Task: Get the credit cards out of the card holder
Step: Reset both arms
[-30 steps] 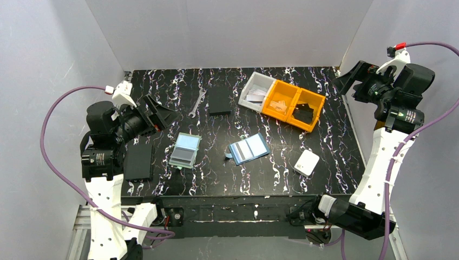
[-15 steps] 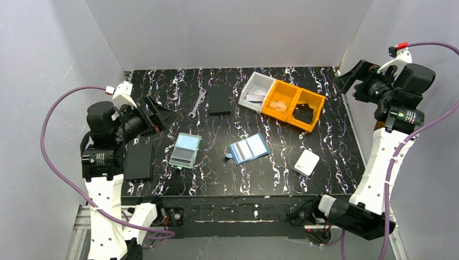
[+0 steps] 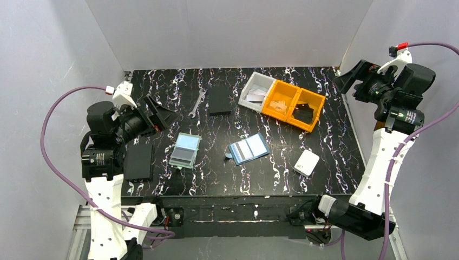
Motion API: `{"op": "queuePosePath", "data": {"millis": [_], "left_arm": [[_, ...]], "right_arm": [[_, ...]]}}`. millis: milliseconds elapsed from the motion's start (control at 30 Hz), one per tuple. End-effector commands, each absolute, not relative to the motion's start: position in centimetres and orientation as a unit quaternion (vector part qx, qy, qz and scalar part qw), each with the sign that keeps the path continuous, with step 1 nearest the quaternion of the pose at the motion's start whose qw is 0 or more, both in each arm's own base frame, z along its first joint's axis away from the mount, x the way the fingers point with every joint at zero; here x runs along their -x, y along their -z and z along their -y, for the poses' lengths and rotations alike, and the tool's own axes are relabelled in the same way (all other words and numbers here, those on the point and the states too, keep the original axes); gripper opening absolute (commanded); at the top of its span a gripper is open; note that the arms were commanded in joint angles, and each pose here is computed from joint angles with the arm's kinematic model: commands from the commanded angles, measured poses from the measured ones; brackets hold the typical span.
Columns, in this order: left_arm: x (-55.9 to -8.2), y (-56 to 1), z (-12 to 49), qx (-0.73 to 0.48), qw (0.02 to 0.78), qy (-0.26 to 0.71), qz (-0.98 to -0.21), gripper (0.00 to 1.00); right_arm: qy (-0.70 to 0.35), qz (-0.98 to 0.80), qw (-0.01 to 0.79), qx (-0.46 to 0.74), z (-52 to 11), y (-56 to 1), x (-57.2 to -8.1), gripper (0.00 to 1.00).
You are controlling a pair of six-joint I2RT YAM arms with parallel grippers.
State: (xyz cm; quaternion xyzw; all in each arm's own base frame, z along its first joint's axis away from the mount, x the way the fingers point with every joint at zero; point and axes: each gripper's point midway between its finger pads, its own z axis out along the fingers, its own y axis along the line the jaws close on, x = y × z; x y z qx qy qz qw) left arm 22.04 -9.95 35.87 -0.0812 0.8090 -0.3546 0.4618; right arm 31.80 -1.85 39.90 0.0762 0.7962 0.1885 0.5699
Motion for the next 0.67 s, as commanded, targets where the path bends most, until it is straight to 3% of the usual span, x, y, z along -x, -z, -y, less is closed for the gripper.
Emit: {"op": "queuePosePath", "data": {"millis": [0, 633], "left_arm": [[-21.7, -35.74, 9.94, 0.074, 0.463, 0.352, -0.81, 0.98], [-21.77, -35.45, 9.89, 0.073, 0.461, 0.35, -0.812, 0.98]], "right_arm": [[-0.184, -0.781, 0.593, -0.072, 1.8, -41.38, -31.6, 0.98], [-0.191, -0.782, 0.59, -0.061, 1.4, -41.14, -31.47, 0.98]]}}
